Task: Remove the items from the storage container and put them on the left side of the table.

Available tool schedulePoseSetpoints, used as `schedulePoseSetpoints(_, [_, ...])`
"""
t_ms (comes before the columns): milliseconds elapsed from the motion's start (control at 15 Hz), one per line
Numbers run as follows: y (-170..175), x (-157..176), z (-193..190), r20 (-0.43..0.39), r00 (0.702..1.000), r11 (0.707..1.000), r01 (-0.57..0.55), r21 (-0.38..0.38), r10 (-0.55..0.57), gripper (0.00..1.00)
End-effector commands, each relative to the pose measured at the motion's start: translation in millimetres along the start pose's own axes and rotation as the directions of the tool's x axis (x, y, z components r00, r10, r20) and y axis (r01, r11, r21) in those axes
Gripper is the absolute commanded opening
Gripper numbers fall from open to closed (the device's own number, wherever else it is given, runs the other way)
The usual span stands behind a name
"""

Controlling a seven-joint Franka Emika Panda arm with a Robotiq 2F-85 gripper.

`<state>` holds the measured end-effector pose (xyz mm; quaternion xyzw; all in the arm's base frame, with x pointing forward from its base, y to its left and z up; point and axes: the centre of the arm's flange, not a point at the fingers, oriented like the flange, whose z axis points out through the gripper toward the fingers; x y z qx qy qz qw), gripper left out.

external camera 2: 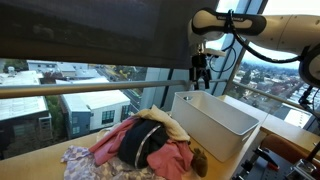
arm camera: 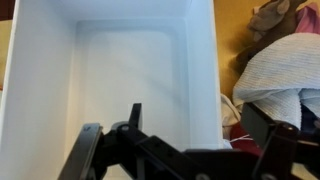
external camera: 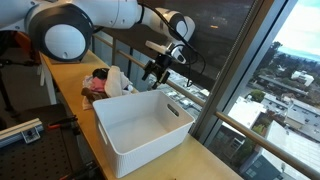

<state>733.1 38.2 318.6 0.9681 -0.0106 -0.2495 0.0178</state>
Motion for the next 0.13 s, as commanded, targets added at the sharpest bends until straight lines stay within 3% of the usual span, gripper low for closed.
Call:
schedulePoseSetpoints(0, [0.0,0.0,0.0,0.000,1.000,1.000,0.000,0.000,0.000,1.00])
schedulePoseSetpoints(67, [0.0,0.0,0.0,0.000,1.000,1.000,0.000,0.000,0.000,1.00])
